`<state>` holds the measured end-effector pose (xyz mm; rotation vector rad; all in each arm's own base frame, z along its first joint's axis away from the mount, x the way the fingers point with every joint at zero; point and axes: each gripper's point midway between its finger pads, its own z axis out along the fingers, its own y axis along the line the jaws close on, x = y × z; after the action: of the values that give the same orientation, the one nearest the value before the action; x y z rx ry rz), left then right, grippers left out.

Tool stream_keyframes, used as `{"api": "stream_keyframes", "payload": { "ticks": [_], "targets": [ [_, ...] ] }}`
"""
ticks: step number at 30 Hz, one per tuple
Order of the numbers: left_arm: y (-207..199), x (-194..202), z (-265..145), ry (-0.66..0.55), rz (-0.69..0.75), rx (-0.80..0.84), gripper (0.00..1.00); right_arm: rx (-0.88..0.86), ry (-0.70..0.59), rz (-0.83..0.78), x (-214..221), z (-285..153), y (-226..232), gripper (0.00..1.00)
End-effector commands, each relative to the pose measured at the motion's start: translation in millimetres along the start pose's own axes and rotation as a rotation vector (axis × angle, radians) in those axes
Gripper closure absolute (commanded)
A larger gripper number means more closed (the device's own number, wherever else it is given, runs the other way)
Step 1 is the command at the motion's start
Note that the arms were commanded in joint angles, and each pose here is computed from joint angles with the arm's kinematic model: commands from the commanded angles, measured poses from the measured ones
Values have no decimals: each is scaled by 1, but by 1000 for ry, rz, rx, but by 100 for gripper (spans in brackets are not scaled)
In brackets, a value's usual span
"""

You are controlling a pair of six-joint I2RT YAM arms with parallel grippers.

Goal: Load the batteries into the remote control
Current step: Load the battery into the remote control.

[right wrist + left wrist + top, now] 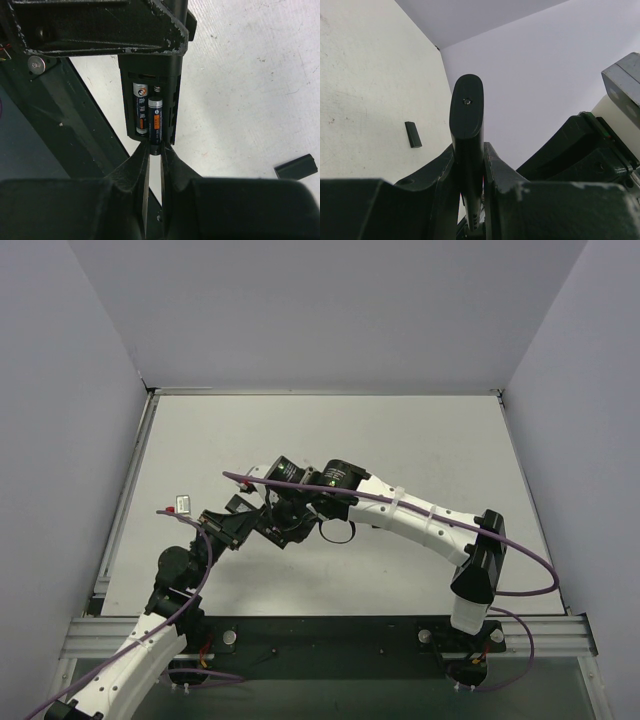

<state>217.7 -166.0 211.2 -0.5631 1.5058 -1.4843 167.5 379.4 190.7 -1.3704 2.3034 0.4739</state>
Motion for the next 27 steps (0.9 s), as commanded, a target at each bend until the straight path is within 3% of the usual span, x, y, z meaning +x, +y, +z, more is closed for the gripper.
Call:
{"api": "stream_keyframes", "payload": {
  "ticks": [1, 14, 27],
  "targets": [
    [8, 6, -5, 11, 2, 32, 100, 23, 3, 10, -4, -4, -1, 96],
    [5, 5, -6, 5, -13, 41, 100, 10, 10, 14, -4, -3, 2, 85],
    [7, 4, -5, -6, -71, 31, 100, 8, -4, 21, -7, -7, 4, 81]
  ]
}}
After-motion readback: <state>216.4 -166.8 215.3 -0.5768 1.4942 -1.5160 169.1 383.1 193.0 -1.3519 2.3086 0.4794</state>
